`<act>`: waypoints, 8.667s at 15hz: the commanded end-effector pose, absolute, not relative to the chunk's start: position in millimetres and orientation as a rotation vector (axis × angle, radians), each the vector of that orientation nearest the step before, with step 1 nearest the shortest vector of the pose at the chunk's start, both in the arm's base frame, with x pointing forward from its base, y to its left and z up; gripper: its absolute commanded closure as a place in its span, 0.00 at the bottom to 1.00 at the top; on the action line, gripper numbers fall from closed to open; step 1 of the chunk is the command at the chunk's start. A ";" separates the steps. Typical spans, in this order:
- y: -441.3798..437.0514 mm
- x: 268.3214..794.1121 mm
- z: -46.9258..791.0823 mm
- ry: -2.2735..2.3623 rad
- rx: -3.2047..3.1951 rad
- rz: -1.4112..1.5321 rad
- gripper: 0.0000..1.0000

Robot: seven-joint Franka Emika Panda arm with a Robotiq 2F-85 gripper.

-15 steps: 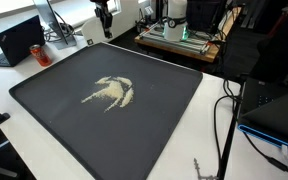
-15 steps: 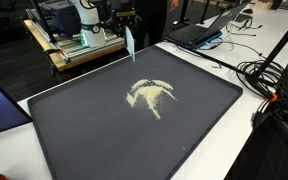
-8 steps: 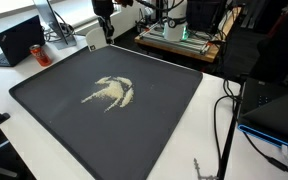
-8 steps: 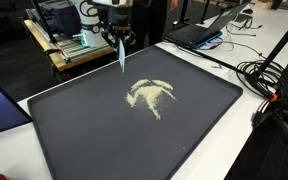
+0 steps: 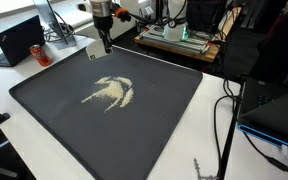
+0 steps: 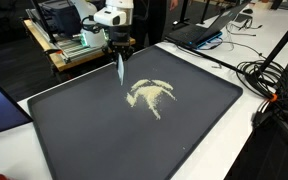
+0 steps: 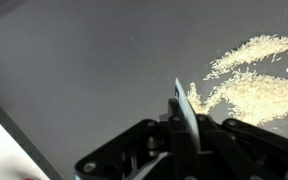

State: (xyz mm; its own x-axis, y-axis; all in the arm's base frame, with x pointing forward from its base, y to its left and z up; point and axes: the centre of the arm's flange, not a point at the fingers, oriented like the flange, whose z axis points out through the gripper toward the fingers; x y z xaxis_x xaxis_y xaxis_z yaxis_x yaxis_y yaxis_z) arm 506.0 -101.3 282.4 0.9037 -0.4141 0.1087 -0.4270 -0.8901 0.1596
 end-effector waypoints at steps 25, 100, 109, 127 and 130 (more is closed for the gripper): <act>-117.2 541.7 177.0 -0.508 2.836 0.154 0.99; 154.1 548.8 284.1 0.925 2.720 0.399 0.99; 149.6 523.7 291.3 0.966 2.897 0.459 0.99; 37.3 432.6 338.1 -0.080 3.130 0.925 0.99; 19.3 421.4 336.8 -0.203 3.109 0.861 0.99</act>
State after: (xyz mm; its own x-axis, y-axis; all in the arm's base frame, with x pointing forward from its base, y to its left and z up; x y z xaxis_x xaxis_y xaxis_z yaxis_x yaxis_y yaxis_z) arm 445.9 38.1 330.8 0.8509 -0.0761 0.5197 -0.0094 -0.9915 -0.1298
